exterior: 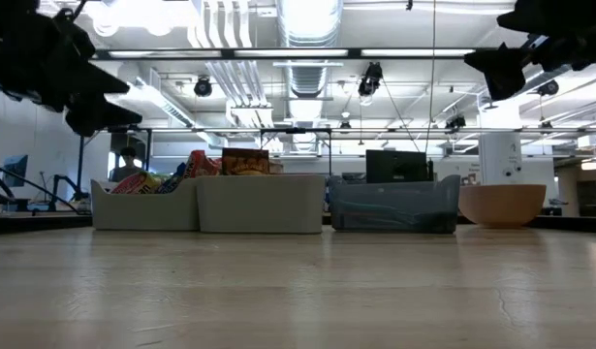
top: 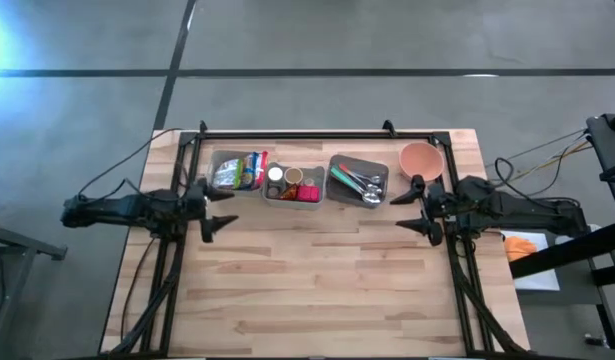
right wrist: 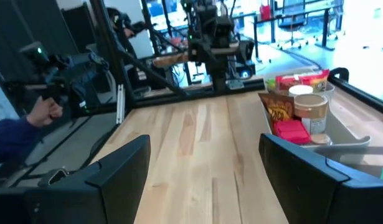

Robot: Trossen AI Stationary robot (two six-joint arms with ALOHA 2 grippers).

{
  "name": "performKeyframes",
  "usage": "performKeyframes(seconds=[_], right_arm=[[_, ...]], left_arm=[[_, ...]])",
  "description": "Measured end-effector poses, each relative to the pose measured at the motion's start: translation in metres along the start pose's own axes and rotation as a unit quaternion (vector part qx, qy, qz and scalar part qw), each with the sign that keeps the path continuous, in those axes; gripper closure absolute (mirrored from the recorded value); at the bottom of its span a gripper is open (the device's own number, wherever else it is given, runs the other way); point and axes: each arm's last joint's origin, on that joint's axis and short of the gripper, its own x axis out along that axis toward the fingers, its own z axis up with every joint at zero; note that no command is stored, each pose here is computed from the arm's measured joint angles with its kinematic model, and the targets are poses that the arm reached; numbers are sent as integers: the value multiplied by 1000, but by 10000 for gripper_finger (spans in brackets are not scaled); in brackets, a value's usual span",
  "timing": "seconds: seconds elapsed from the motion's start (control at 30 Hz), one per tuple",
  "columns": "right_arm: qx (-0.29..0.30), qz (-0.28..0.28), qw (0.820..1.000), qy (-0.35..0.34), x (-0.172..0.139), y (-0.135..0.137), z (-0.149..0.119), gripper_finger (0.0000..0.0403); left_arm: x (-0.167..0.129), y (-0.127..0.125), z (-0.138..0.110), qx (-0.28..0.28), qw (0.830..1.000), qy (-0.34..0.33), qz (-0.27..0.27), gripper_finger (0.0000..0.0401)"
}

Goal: Pick & Place Food Item
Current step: Return to Home Position

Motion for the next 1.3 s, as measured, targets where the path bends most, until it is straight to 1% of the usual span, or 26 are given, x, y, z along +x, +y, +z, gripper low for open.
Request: performKeyframes(seconds=[0.23,0.37,0.5,0.67,0.77,1.07,1.23,1.3], right_arm=[[0,6,1000,-22,-7,0,-9,106],[4,6,1000,-27,-9,-2,-21,106],[5,12,999,-47,-11,-3,-24,106],[-6,7,998,-63,-10,-6,-35,106],[-15,6,997,-78,-7,-10,-47,106],[-59,-10,996,-70,-6,-11,-49,106],[-50,-17,997,-54,-4,-12,-52,106],[-39,-18,998,-47,-3,-13,-53,106]], left_arm=[[8,3,-18,3,1000,0,3,31],[9,2,-18,2,1000,-6,2,31],[9,2,-17,2,1000,-9,4,31],[9,4,-17,1,1000,-14,24,31],[9,4,-17,1,999,-15,32,31],[9,4,-17,-6,999,-15,34,31],[9,4,-17,15,999,-14,34,31],[9,4,-17,13,999,-14,34,31]])
